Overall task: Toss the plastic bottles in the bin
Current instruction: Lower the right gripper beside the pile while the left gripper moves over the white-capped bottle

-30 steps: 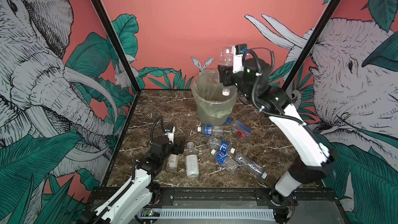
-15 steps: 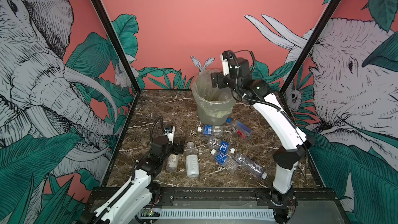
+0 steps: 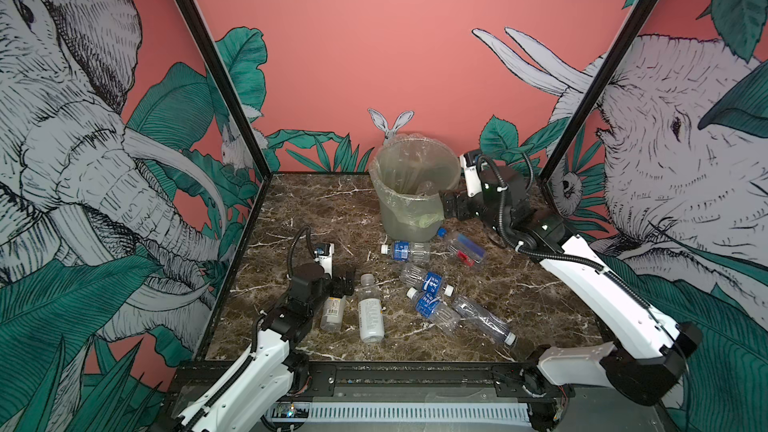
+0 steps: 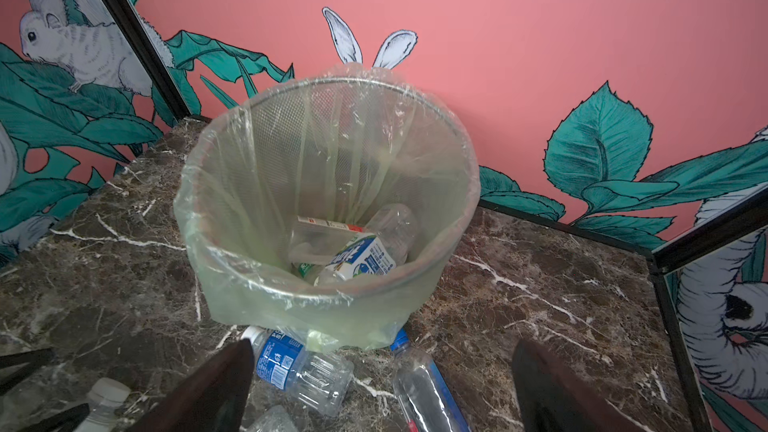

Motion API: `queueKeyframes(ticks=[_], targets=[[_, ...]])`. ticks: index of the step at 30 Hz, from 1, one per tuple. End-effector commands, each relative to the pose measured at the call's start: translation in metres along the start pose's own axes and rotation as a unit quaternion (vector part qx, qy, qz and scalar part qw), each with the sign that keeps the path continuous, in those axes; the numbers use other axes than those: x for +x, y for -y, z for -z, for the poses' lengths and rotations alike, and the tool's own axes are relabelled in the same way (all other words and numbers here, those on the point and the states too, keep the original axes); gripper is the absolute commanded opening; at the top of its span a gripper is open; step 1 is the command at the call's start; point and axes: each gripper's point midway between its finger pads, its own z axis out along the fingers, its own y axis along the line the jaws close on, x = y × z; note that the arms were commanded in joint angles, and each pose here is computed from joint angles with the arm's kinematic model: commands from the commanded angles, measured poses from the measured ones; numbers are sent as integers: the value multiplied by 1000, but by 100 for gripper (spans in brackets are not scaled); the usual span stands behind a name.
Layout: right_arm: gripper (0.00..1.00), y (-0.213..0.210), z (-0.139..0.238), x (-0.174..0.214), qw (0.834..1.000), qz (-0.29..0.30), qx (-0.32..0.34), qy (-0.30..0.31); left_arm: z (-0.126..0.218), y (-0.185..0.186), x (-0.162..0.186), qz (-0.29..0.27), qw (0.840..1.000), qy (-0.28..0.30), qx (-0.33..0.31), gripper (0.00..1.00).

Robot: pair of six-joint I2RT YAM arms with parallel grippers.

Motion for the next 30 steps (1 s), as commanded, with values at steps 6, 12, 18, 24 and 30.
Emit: queueKeyframes(ticks=[6, 12, 18, 24, 30], targets=[[99, 24, 13, 79, 999, -19, 33, -27, 14, 8, -13, 2, 1000, -5, -10, 100], [99, 37, 16, 150, 997, -20, 50, -59, 21, 22, -11, 11, 1000, -20, -4, 100], [98, 62, 29, 195, 994, -24, 98, -44, 30, 39, -9, 14, 998, -56, -5, 100], [98, 60, 30, 206, 996, -45, 79, -8, 32, 66, 2, 14, 995, -94, 6, 99], [98, 65, 22, 229, 994, -52, 96, 0, 31, 80, 21, 7, 991, -134, -11, 100]])
